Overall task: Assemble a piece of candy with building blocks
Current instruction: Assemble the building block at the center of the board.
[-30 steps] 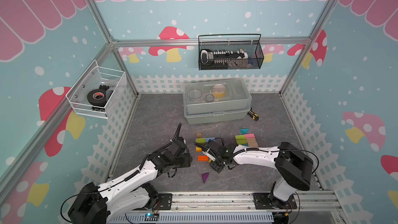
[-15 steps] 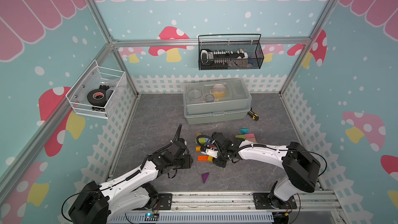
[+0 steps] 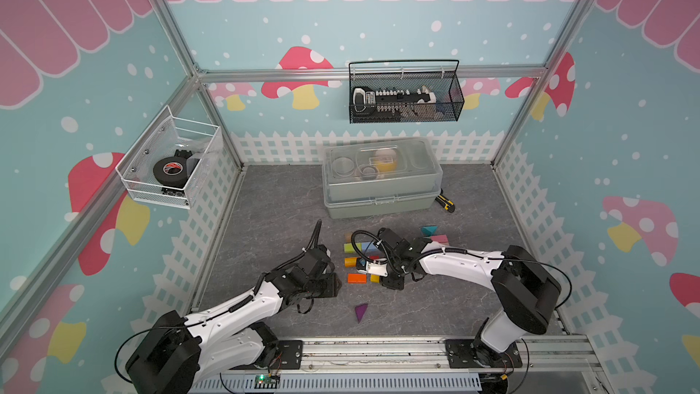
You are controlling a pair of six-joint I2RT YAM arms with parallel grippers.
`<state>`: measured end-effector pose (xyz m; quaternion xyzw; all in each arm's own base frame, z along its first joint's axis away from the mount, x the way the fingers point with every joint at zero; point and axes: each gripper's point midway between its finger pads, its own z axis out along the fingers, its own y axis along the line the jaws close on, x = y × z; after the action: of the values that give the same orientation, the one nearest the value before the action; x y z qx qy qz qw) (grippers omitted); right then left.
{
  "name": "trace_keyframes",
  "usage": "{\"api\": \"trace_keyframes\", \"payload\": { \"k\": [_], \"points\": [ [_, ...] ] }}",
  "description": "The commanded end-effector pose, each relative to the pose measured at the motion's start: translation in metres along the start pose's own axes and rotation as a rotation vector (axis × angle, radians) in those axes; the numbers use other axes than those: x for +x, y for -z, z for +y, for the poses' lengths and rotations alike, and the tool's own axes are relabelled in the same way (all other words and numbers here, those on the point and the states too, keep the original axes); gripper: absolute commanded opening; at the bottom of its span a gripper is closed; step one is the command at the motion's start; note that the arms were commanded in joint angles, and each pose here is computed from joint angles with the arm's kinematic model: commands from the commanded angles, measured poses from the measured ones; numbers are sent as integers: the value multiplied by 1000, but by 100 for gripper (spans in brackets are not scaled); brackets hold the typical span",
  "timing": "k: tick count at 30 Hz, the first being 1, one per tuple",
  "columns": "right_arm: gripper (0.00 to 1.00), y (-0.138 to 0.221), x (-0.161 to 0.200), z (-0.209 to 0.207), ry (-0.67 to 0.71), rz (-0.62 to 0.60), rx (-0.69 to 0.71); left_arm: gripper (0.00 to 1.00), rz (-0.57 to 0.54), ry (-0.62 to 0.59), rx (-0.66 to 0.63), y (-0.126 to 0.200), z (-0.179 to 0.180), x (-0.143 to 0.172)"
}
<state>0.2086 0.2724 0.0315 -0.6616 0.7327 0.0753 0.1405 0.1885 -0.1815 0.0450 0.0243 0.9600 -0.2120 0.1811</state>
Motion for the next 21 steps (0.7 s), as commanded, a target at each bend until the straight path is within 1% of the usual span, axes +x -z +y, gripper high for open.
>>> {"api": "trace_keyframes", "payload": {
  "k": [1, 4, 11, 21],
  "points": [
    [30, -8, 0, -4, 54, 21, -23, 48, -19, 23, 27, -4, -3, -4],
    [29, -13, -1, -6, 65, 29, -36, 48, -18, 29, 41, -7, -6, -5],
    [27, -20, -6, -6, 102, 33, -65, 47, 0, 31, 22, -16, -3, -4],
    [26, -20, -15, -6, 108, 2, -83, 46, 16, 41, 29, -24, -4, -2]
  ]
}}
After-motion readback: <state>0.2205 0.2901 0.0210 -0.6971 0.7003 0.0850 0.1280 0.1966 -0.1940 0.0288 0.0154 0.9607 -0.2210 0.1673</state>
